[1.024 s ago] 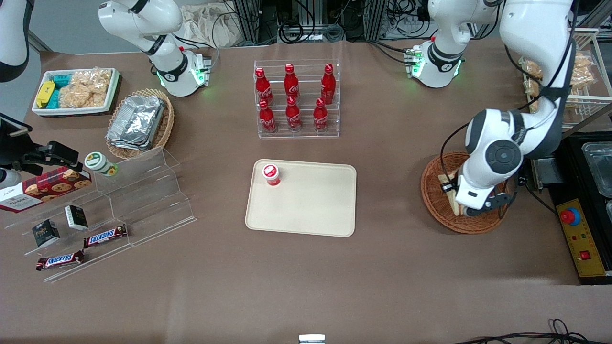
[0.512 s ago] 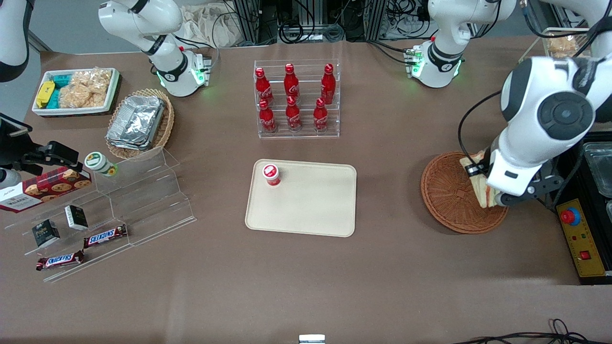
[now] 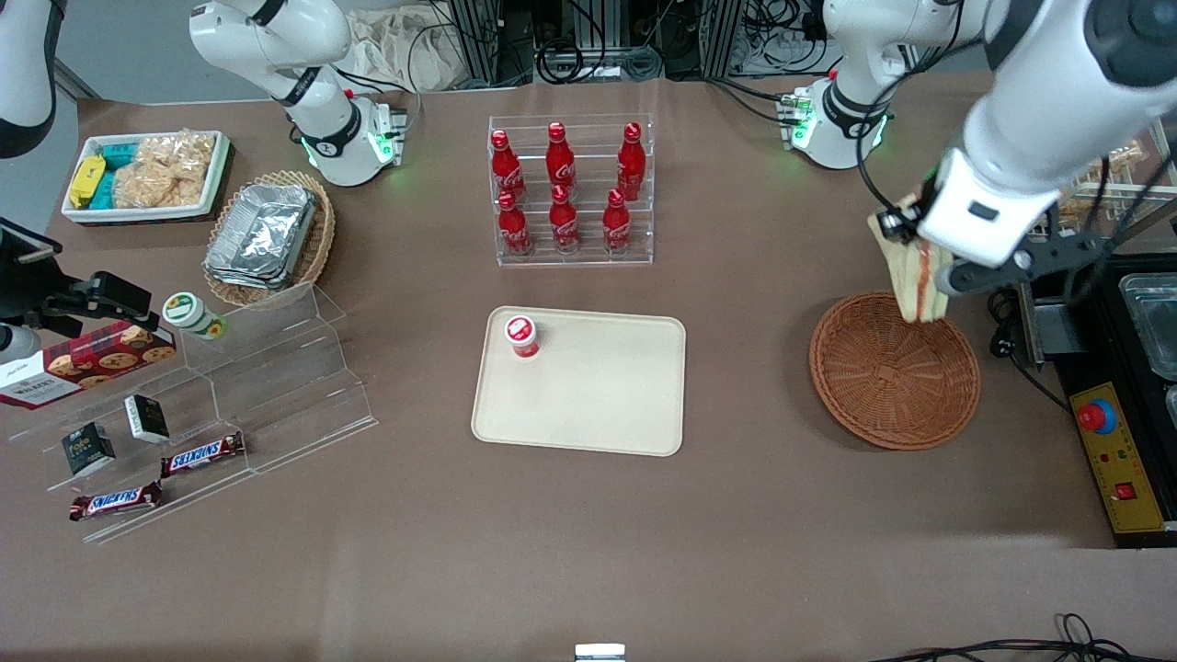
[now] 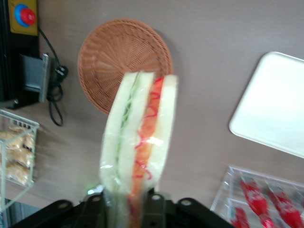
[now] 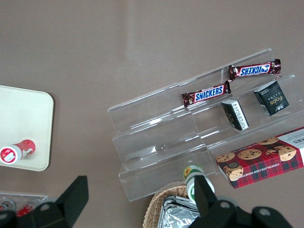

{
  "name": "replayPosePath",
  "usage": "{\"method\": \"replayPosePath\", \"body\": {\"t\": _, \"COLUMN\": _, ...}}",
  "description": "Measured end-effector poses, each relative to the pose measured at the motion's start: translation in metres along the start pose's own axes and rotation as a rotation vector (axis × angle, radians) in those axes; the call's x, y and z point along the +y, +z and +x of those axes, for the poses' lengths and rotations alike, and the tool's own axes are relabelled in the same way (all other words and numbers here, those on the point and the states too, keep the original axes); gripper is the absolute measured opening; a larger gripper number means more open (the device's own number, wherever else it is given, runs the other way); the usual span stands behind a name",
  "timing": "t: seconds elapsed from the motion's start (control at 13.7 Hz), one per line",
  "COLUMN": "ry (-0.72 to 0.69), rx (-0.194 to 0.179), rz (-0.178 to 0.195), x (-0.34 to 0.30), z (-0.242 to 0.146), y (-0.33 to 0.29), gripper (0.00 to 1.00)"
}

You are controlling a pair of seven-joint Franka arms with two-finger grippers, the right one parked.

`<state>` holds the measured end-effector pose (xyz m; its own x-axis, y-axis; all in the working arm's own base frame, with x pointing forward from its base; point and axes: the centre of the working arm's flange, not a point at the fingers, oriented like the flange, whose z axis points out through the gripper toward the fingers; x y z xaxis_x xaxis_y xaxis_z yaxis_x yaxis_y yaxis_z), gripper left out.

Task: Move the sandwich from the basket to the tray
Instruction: 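Carry the sandwich over the white tray beside the small bottle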

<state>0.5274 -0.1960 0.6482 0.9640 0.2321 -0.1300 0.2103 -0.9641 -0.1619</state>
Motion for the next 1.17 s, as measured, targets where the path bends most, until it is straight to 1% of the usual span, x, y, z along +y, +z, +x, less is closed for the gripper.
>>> {"method": "replayPosePath", "body": {"t": 0.15, "ry": -0.034, "rx": 0.025, "rz": -0.023, "x": 0.039, "z": -0.035, "y": -0.017, "gripper": 0.28}}
{"method": "replayPosePath", "body": {"t": 0.29, "ry": -0.061, "rx": 0.033, "rz": -0.039, "x": 0.081, "z": -0.068, "y": -0.020, "gripper": 0.27}}
{"method": "replayPosePath", "body": {"t": 0.44, "ry": -0.086, "rx": 0.038, "rz": -0.084, "x": 0.120, "z": -0.076, "y": -0.010, "gripper": 0.27}}
{"method": "replayPosePath", "body": {"t": 0.51, "ry": -0.095, "rx": 0.028, "rz": -0.107, "x": 0.138, "z": -0.070, "y": 0.002, "gripper": 0.27}}
{"method": "replayPosePath", "body": {"t": 0.66, "ry": -0.105, "rx": -0.008, "rz": -0.146, "x": 0.171, "z": -0.045, "y": 0.039, "gripper": 0.28}}
{"method": "replayPosePath", "body": {"t": 0.88, "ry": -0.126, "rx": -0.045, "rz": -0.211, "x": 0.215, "z": 0.000, "y": 0.119, "gripper": 0.28}}
{"method": "replayPosePath", "body": {"t": 0.95, "ry": -0.128, "rx": -0.052, "rz": -0.219, "x": 0.228, "z": 0.010, "y": 0.148, "gripper": 0.28}}
{"method": "replayPosePath", "body": {"t": 1.1, "ry": -0.113, "rx": -0.059, "rz": -0.197, "x": 0.261, "z": 0.015, "y": 0.208, "gripper": 0.28}}
{"method": "replayPosePath", "body": {"t": 1.17, "ry": -0.114, "rx": -0.059, "rz": -0.194, "x": 0.280, "z": 0.014, "y": 0.236, "gripper": 0.28}}
